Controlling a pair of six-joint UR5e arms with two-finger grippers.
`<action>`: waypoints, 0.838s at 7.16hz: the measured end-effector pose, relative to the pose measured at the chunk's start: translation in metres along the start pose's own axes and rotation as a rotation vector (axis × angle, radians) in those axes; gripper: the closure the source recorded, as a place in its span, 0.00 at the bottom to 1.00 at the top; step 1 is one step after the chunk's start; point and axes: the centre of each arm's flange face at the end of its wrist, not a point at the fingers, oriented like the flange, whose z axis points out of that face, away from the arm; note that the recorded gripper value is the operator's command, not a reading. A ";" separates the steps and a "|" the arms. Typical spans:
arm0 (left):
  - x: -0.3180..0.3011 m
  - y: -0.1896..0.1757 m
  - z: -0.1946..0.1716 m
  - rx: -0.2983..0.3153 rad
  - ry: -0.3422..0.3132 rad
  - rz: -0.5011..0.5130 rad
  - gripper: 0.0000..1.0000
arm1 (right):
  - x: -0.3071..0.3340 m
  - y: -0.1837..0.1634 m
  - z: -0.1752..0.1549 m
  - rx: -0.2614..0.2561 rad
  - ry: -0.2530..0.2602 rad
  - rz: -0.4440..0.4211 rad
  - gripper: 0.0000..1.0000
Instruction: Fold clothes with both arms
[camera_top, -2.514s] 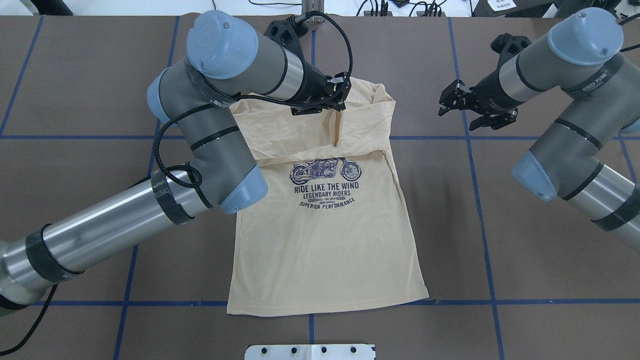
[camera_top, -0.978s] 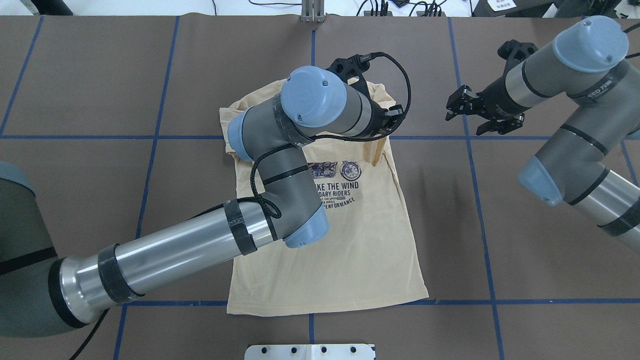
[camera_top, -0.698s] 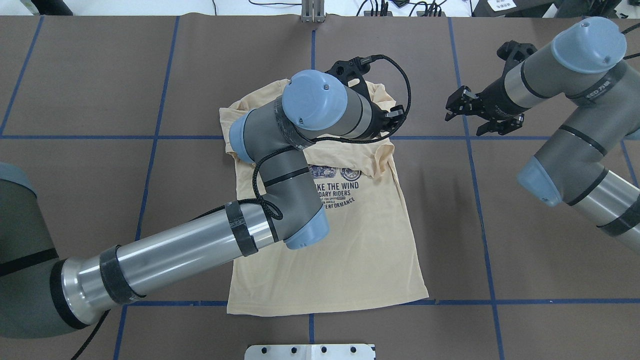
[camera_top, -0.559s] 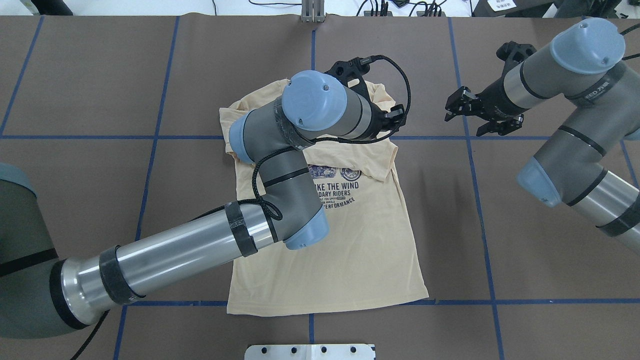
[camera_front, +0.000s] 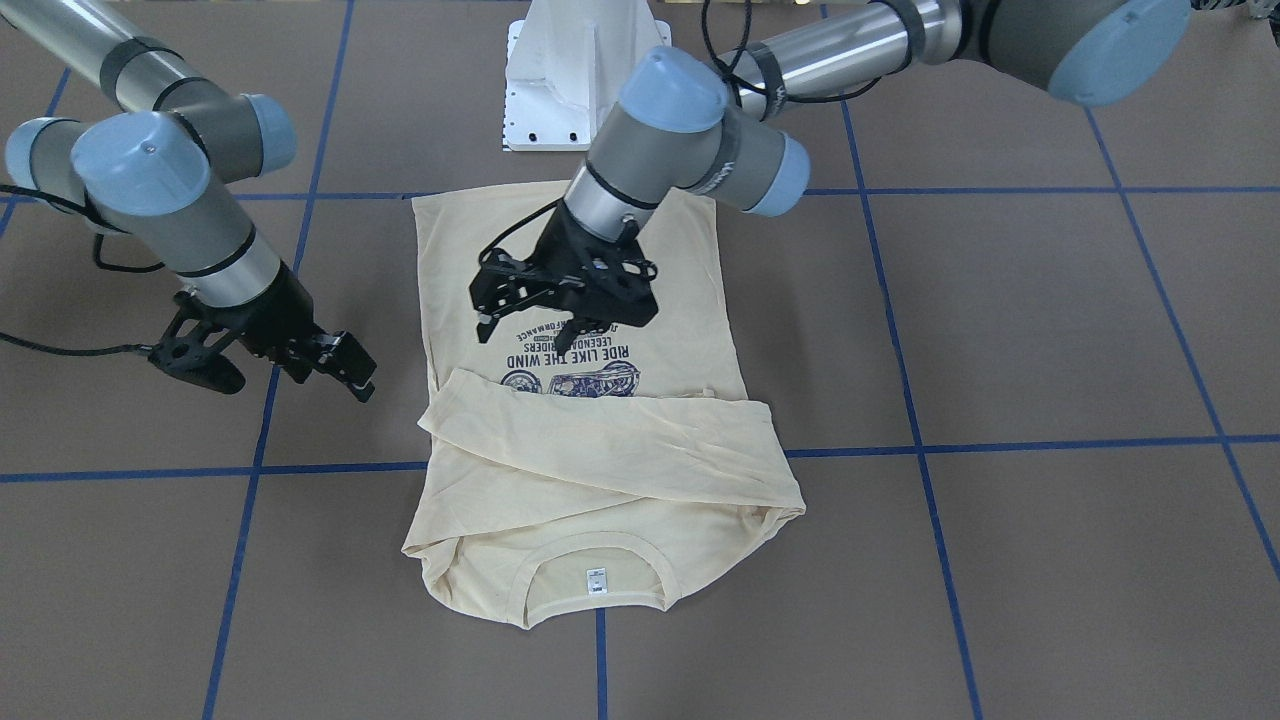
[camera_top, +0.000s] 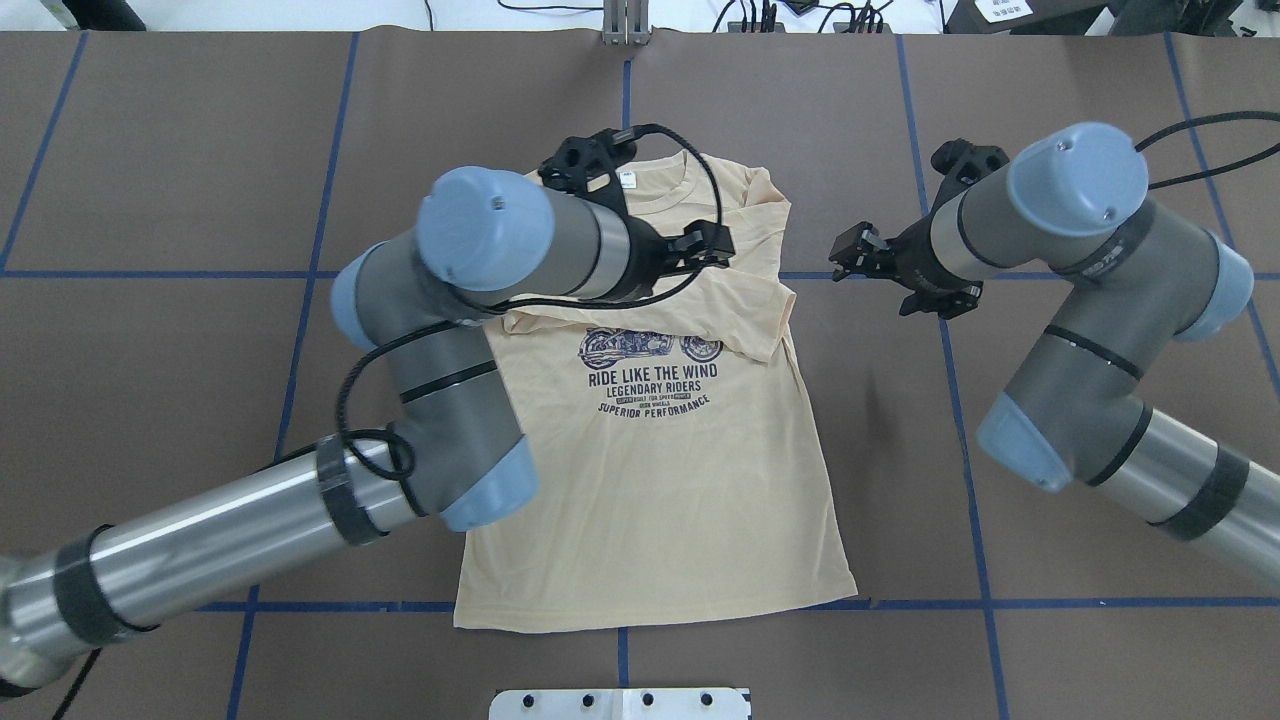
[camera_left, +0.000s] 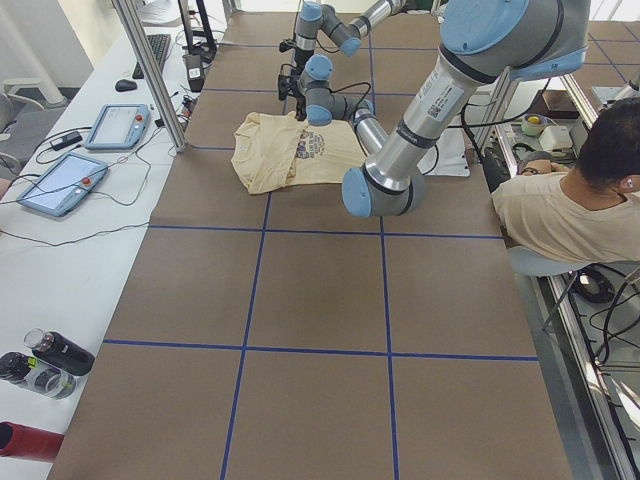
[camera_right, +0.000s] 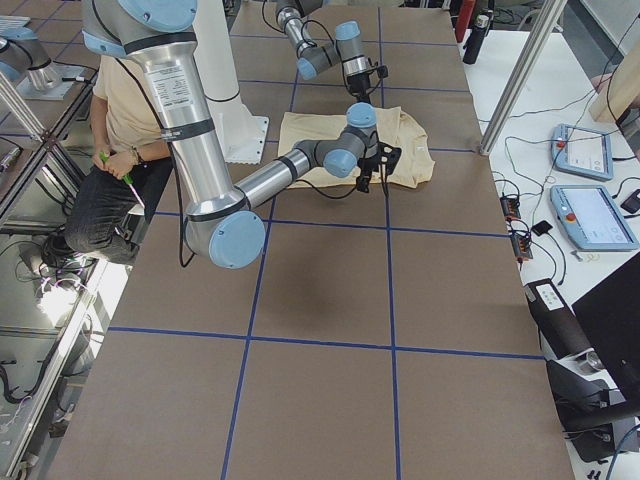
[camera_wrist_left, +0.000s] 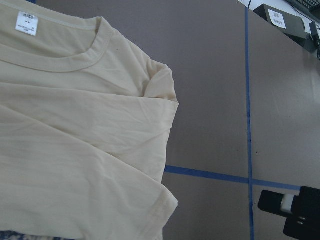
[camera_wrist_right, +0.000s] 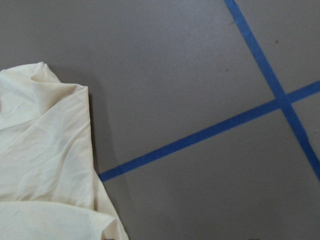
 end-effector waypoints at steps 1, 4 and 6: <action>-0.032 0.000 -0.031 0.010 0.000 -0.002 0.06 | 0.002 0.041 0.004 0.010 -0.003 0.019 0.08; -0.060 0.010 -0.063 -0.051 -0.034 -0.011 0.06 | 0.045 0.147 0.020 0.021 0.035 0.066 0.10; -0.073 0.013 -0.071 -0.064 -0.048 -0.016 0.06 | 0.062 0.178 0.019 -0.002 0.049 0.129 0.14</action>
